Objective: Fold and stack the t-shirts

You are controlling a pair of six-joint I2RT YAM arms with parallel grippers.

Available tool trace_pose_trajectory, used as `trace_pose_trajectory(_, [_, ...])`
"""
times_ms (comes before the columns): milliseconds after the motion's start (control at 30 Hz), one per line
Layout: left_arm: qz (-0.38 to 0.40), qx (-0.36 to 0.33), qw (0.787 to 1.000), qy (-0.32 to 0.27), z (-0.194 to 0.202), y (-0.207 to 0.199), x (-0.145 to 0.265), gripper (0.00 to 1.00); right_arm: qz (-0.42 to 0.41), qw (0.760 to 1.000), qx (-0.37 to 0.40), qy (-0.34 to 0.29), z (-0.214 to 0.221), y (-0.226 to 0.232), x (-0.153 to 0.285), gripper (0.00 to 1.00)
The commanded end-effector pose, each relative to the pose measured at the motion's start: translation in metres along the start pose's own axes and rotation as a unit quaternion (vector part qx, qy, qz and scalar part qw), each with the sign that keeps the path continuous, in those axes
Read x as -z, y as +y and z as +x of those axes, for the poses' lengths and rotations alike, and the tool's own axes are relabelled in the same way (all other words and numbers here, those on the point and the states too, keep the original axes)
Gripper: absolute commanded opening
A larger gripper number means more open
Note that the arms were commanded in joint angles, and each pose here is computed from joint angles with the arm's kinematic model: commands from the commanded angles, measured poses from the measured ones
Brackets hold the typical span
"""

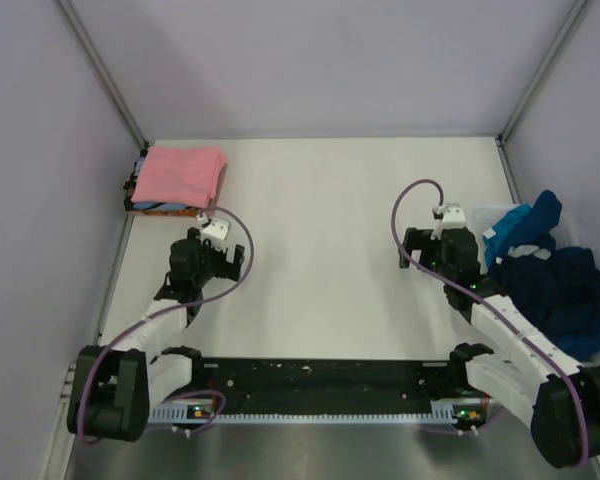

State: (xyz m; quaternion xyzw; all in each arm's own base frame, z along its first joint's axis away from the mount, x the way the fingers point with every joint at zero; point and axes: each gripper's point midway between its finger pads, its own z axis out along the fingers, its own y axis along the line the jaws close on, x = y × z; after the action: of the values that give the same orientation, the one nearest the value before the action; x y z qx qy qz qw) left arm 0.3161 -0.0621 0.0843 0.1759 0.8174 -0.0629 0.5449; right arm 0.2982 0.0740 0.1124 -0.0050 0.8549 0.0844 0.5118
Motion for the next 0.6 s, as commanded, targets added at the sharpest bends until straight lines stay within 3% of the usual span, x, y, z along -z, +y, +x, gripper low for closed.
trace_pose_trajectory(0, [-0.011,0.002,1.0,-0.02,-0.014,0.006,-0.004,0.99,0.008,1.0,-0.003,-0.024,-0.008,-0.004,0.0,0.99])
trace_pose_trajectory(200, [-0.012,-0.001,1.0,-0.022,-0.015,0.007,-0.004,0.99,-0.012,0.998,-0.013,-0.065,-0.027,0.004,0.008,0.99])
trace_pose_trajectory(400, [-0.013,-0.001,1.0,-0.015,-0.014,0.008,-0.005,0.99,-0.015,0.983,-0.064,-0.169,-0.094,0.004,0.034,0.99])
trace_pose_trajectory(567, [0.033,-0.04,0.999,0.005,-0.013,-0.003,-0.005,0.99,0.202,0.964,-0.122,-0.122,-0.13,-0.09,0.047,0.93])
